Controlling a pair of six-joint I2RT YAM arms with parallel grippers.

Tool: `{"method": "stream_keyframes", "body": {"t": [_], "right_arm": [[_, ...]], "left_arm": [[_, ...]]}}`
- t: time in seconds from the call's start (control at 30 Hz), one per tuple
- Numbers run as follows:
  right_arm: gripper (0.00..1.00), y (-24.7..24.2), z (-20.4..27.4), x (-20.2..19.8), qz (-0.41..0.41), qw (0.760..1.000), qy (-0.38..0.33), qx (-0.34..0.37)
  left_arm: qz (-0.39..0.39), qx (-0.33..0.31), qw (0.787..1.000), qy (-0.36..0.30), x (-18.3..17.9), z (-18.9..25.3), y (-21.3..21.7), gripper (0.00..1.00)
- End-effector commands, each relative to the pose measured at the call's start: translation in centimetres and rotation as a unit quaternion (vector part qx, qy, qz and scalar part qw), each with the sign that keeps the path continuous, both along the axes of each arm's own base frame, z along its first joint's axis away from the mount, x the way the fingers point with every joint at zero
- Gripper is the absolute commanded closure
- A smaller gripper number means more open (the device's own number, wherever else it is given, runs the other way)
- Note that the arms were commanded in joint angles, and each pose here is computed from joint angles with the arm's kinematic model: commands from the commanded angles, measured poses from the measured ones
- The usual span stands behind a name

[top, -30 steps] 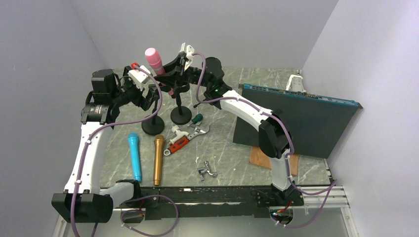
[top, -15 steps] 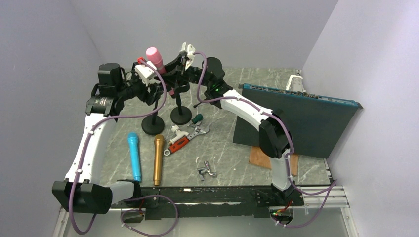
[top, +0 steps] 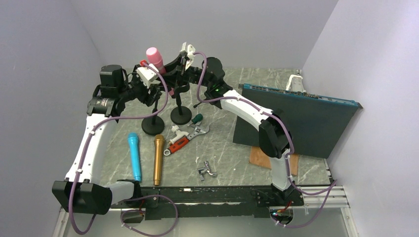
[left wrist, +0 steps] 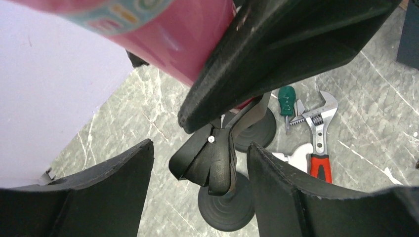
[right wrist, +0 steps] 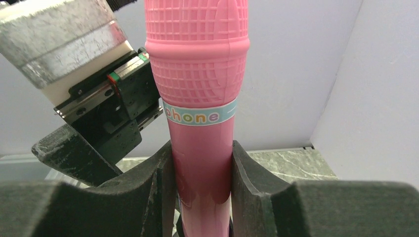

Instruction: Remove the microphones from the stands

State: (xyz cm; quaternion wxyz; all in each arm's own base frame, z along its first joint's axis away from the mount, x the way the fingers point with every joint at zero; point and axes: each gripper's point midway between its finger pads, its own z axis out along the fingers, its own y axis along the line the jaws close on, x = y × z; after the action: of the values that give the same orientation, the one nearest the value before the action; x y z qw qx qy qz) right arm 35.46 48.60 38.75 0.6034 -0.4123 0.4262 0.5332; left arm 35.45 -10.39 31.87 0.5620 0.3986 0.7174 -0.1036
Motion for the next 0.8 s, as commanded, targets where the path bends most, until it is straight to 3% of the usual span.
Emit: {"method": "stream_keyframes", "body": {"t": [0.0, 0.17, 0.37, 0.4, 0.47, 0.53, 0.77], "right_arm": [[1.0, -0.9, 3.2, -1.6, 0.015, 1.0, -0.018, 0.02], [1.0, -0.8, 3.3, -1.6, 0.017, 0.999, -0.018, 0.021], [1.0, -0.9, 3.4, -1.6, 0.017, 0.999, -0.017, 0.021], [1.0, -0.9, 3.4, -1.5, 0.016, 1.0, -0.016, 0.021], [1.0, -0.8, 3.4, -1.5, 0.016, 1.0, -0.016, 0.021], [1.0, -0.9, 3.6, -1.5, 0.014, 0.999, -0.017, 0.023], [1.0, -1.6, 5.9, 0.2, -0.045, 0.998, -0.018, 0.046]], "left_arm": [[0.0, 0.008, 1.0, -0.018, -0.1, 0.3, 0.2, 0.27], [-0.003, 0.008, 1.0, -0.015, -0.2, -0.2, 0.1, 0.32], [-0.011, 0.005, 1.0, -0.021, -0.1, 0.4, -0.1, 0.46], [-0.011, 0.005, 1.0, -0.023, -0.1, 0.5, -0.1, 0.51], [-0.01, 0.009, 1.0, -0.024, -0.1, 0.6, 0.0, 0.89], [-0.012, 0.013, 1.0, -0.021, -0.4, 0.3, 0.0, 1.0], [-0.011, 0.021, 1.0, -0.003, -1.3, -1.3, 0.3, 1.0]]}}
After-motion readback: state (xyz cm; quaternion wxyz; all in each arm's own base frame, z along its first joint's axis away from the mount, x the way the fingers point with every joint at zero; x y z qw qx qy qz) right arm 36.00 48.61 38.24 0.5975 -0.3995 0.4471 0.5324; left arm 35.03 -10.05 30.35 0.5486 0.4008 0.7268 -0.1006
